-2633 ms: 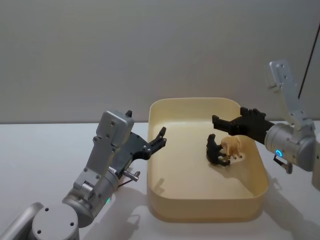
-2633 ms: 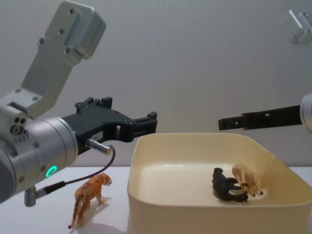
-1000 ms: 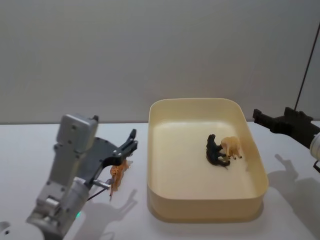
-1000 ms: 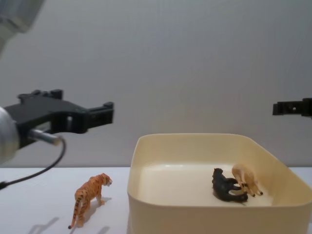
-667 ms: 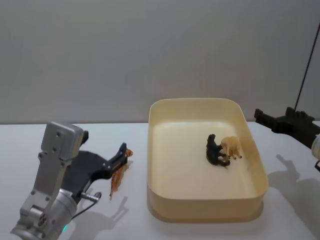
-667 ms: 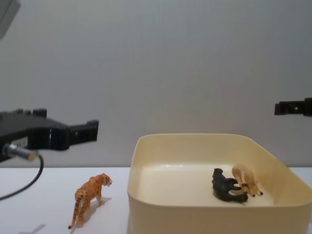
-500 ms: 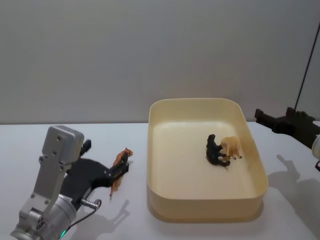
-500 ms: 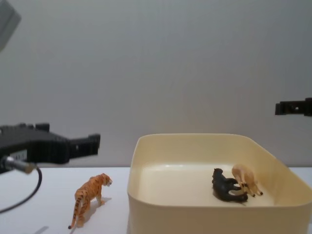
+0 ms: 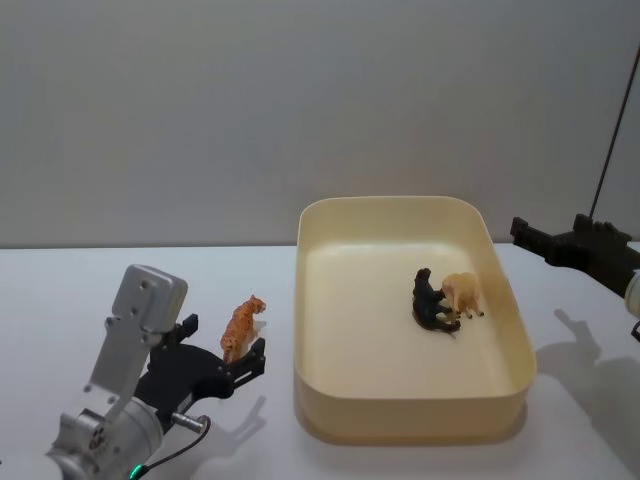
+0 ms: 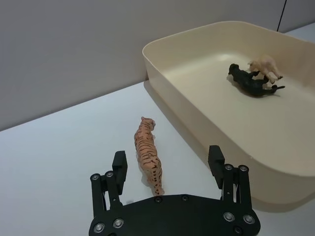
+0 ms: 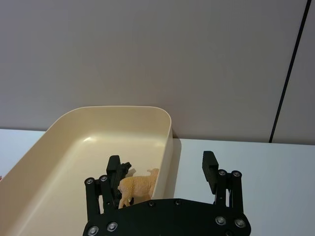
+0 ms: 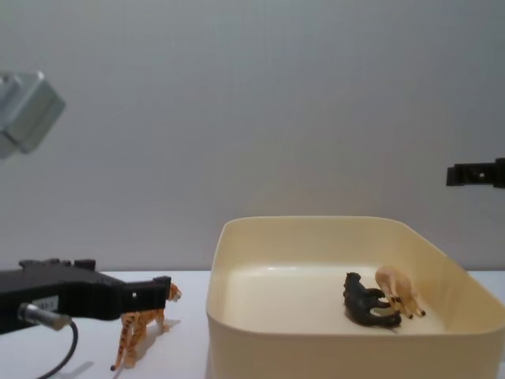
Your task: Pick up the toy alternately with two hands and place it into the central storage box.
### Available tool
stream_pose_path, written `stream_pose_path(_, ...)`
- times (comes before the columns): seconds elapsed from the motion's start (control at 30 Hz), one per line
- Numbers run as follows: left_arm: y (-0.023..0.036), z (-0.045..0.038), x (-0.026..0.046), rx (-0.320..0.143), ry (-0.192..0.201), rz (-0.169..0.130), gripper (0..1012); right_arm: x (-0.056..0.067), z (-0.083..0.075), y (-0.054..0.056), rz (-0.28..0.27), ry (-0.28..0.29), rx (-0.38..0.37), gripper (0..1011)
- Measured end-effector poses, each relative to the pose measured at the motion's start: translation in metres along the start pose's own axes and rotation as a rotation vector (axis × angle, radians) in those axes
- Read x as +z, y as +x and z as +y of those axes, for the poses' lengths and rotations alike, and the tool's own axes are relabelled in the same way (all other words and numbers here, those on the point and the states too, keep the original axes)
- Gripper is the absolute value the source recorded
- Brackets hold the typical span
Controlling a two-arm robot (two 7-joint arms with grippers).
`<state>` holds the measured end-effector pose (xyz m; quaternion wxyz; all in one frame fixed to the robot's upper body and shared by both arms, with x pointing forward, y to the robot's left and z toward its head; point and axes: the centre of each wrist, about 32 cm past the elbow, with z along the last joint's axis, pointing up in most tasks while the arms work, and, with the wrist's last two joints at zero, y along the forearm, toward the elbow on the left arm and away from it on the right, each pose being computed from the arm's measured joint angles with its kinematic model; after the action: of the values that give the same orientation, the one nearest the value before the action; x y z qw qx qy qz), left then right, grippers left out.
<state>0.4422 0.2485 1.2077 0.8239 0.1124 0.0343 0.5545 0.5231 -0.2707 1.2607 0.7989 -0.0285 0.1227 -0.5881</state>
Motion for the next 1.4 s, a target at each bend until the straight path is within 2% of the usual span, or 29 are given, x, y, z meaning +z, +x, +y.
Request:
stream_pose_path(0.27, 0.0044, -0.0189, -0.0025, -0.002, 0.040, 0.012, 1002, 0.000, 0.000, 0.000, 0.001, 0.000, 0.000, 1001)
stream_pose_path(0.7, 0.0119, -0.0462, -0.0059, -0.016, 0.083, 0.032, 1001, 0.000, 0.000, 0.000, 0.001, 0.000, 0.000, 1001)
stream_pose_path(1.1, 0.0189, -0.0633, -0.0101, -0.005, 0.113, 0.046, 997, 0.000, 0.000, 0.000, 0.000, 0.000, 0.000, 1001)
stream_pose_path(1.37, 0.0214, -0.0689, -0.0111, 0.000, 0.122, 0.050, 815, 0.000, 0.000, 0.000, 0.001, 0.000, 0.000, 1001)
stream_pose_path(1.4, 0.0219, -0.0700, -0.0115, 0.000, 0.125, 0.051, 759, 0.000, 0.000, 0.000, 0.000, 0.000, 0.000, 1001)
